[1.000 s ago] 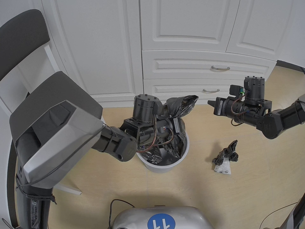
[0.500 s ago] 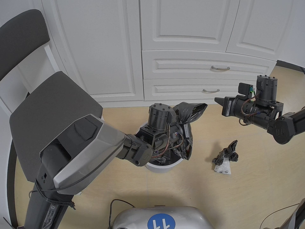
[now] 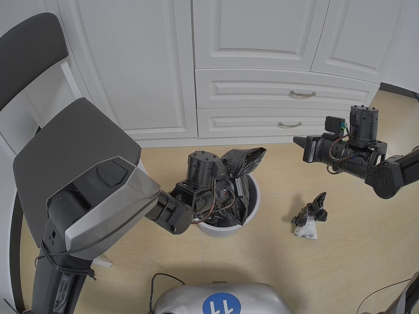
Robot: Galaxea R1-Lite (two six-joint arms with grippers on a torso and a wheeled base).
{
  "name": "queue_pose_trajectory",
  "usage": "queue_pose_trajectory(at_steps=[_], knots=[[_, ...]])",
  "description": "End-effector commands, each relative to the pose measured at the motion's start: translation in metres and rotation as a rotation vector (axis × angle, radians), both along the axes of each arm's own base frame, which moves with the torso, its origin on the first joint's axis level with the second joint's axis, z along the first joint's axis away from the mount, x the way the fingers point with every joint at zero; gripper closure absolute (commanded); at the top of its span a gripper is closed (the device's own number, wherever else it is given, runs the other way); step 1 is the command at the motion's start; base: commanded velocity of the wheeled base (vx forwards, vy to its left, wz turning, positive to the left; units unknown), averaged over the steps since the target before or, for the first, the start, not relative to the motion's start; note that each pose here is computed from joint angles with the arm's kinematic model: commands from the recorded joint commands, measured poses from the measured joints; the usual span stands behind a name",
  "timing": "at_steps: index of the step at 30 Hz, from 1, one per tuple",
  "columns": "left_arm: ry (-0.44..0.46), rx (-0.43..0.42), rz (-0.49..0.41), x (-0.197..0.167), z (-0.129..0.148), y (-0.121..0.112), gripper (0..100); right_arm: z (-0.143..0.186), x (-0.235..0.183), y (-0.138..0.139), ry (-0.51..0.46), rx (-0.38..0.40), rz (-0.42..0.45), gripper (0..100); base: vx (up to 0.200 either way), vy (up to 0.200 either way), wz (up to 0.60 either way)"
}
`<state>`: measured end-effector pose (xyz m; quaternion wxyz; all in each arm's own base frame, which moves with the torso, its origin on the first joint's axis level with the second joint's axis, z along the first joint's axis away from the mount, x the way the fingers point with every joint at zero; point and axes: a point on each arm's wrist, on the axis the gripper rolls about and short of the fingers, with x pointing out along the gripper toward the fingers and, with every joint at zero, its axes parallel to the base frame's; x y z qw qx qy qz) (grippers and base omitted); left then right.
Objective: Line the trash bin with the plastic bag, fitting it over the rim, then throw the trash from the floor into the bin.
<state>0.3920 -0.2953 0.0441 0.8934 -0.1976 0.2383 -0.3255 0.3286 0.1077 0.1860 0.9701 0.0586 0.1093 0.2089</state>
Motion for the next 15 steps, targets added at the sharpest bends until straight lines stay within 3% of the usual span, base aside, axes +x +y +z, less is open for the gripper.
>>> queue_pose_trajectory(at_steps=[1,7,8,15], knots=[[-0.012,-0.005,0.001,-0.007,0.003,0.006,100,-0.006,0.002,0.002,0.017,-0.007,0.003,100,0.0,0.0,0.0],[-0.043,0.032,-0.02,-0.017,0.01,0.013,100,-0.008,0.001,0.002,0.019,-0.023,0.008,100,0.0,0.0,0.0],[-0.044,0.042,-0.023,-0.02,0.012,0.015,0,-0.009,0.001,0.001,0.02,-0.03,0.008,100,0.0,0.0,0.0],[-0.056,0.043,-0.033,-0.046,0.045,0.031,0,-0.014,0.0,0.002,0.035,-0.055,0.014,100,0.0,0.0,0.0]])
